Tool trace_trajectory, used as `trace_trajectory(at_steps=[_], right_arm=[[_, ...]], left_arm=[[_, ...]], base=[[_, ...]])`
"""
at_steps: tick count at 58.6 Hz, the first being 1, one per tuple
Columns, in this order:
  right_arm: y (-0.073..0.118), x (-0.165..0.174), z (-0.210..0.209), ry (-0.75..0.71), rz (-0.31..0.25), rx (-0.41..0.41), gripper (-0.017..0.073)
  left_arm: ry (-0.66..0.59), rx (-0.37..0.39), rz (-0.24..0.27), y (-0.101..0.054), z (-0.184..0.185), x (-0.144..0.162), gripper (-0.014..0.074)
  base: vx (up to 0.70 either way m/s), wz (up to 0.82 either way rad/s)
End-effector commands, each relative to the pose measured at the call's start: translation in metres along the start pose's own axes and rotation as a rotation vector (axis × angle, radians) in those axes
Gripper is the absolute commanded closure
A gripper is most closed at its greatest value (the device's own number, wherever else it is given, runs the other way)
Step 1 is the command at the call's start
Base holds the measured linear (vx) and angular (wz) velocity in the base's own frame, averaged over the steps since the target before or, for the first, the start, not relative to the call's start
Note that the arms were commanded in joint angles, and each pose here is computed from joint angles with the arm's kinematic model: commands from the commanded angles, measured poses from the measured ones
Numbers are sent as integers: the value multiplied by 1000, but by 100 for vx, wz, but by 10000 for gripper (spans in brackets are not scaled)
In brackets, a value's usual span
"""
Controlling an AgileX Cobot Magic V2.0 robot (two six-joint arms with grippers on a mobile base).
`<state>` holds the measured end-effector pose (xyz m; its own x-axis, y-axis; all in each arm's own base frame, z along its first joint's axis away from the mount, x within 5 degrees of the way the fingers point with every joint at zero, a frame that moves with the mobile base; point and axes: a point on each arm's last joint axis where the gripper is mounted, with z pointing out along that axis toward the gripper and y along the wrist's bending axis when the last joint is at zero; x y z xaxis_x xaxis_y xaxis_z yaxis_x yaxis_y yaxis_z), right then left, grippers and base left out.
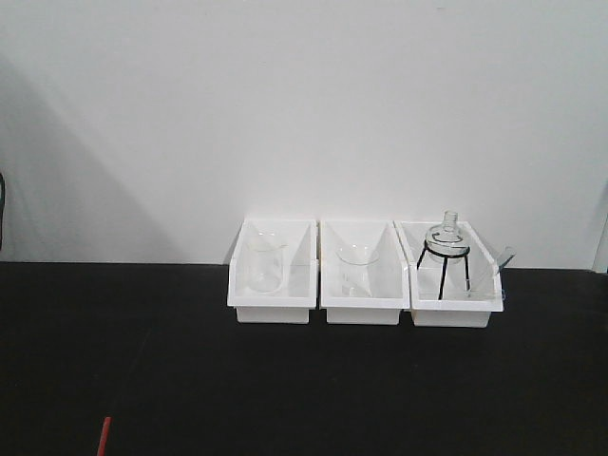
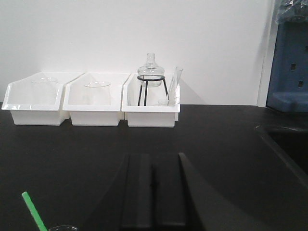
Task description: Sort red and green spoons into left cabinet
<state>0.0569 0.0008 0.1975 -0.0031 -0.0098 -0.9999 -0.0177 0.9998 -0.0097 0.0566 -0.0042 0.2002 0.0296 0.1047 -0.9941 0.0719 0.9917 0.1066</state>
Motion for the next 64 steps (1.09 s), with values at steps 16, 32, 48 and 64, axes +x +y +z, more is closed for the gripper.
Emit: trace_trajectory(at_steps=[16, 32, 48, 64], right_arm=[[0, -5, -1, -86, -4, 0, 562], [0, -5, -1, -86, -4, 0, 562], [0, -5, -1, -86, -4, 0, 562], [1, -15, -2, -182, 3, -7, 562]], left_arm=[[-84, -4, -11, 0, -1, -3, 594], [-84, -4, -11, 0, -1, -3, 594], [-84, -4, -11, 0, -1, -3, 594], [-84, -4, -11, 0, -1, -3, 594]], base=[[0, 0], [0, 0], [0, 0], [0, 0]])
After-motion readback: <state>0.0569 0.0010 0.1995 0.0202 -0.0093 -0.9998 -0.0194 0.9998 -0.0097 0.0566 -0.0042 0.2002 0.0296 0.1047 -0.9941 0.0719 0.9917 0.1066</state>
